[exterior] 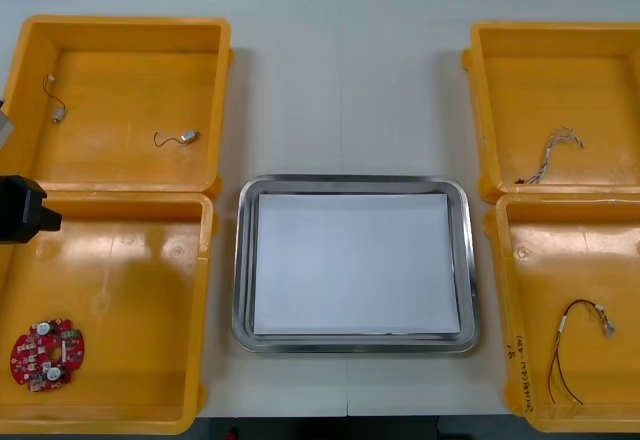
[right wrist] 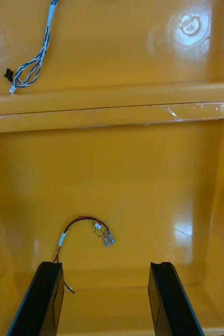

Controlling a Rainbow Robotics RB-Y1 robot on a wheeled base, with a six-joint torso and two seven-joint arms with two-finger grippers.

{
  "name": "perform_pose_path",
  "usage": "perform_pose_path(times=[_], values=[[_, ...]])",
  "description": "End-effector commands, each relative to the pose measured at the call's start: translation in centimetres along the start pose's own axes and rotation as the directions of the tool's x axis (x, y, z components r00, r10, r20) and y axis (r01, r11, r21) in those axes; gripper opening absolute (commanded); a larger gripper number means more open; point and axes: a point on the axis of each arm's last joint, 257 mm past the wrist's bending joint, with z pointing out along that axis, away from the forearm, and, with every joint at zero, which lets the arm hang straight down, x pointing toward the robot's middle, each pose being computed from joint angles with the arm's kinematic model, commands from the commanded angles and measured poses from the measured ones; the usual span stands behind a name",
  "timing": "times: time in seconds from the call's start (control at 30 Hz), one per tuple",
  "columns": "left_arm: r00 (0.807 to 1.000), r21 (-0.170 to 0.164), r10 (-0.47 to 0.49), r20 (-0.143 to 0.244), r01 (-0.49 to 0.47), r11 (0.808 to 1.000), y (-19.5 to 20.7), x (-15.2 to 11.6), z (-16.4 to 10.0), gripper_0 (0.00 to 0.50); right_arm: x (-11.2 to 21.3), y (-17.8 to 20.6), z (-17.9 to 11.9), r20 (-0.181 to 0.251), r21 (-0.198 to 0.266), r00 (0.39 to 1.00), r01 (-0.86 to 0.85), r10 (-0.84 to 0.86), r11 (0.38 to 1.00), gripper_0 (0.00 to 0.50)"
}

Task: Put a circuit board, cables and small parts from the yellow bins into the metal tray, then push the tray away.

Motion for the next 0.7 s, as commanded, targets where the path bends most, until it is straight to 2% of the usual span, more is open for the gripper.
perform_pose_path(times=[0.03,0.7], values=[[0.991,-0.038,0.13,-0.011,-0.13,0.991,0.56,0.51,-0.54,0.5,-0.47,-1.75,-1.54,0.023,0.046,0.999,-0.047,0.046,0.998,0.467],[0.991,-0.038,0.13,-0.011,-0.13,0.991,0.56,0.51,-0.54,0.5,-0.47,-1.75,-1.54,0.023,0.046,0.999,-0.047,0.046,0.998,0.467]])
